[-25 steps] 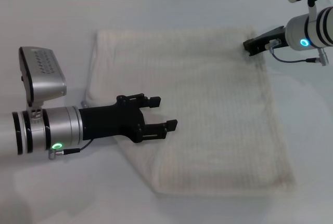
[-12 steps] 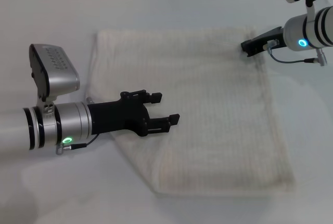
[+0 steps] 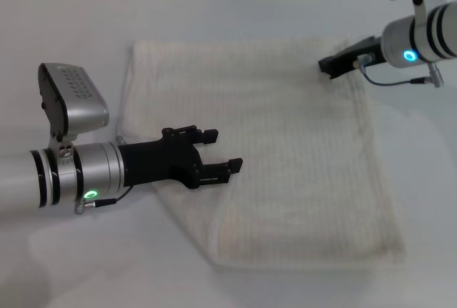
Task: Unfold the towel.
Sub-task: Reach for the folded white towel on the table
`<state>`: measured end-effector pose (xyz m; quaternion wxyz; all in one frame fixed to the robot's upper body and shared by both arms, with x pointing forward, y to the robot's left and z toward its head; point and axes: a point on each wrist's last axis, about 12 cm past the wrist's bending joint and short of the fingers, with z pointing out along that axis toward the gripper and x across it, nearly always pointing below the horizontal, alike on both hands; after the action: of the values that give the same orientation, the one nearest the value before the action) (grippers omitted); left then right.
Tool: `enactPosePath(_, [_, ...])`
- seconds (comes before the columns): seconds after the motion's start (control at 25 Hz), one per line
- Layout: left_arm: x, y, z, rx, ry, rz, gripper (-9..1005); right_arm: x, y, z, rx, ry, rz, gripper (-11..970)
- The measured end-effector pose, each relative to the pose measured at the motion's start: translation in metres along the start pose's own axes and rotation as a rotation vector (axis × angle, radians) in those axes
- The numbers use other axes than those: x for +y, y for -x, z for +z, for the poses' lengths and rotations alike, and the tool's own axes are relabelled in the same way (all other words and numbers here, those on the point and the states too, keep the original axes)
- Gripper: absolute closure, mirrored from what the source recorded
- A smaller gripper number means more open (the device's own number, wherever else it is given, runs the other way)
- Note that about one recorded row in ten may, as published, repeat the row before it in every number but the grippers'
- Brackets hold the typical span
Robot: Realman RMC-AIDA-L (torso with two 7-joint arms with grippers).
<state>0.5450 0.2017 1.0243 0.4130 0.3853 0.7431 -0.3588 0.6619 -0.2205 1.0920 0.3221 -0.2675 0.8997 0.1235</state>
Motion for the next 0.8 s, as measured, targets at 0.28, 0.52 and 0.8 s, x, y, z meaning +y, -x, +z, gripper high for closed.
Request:
enactPosePath(0.28, [0.000,0.000,0.000,0.001,0.000,0.004,255,0.011,0.019,-0.020,0.106,0.154,-0.102,962])
enactPosePath(0.52, [0.000,-0.001,-0.001,0.001,0.002,0.002,257,0.013,0.029,-0.037,0.203,0.152,-0.186,962])
enactPosePath(0.8, [0.001,0.000,-0.001,0.001,0.008,0.005,260,0.013,0.031,-0.043,0.314,0.122,-0.251,962])
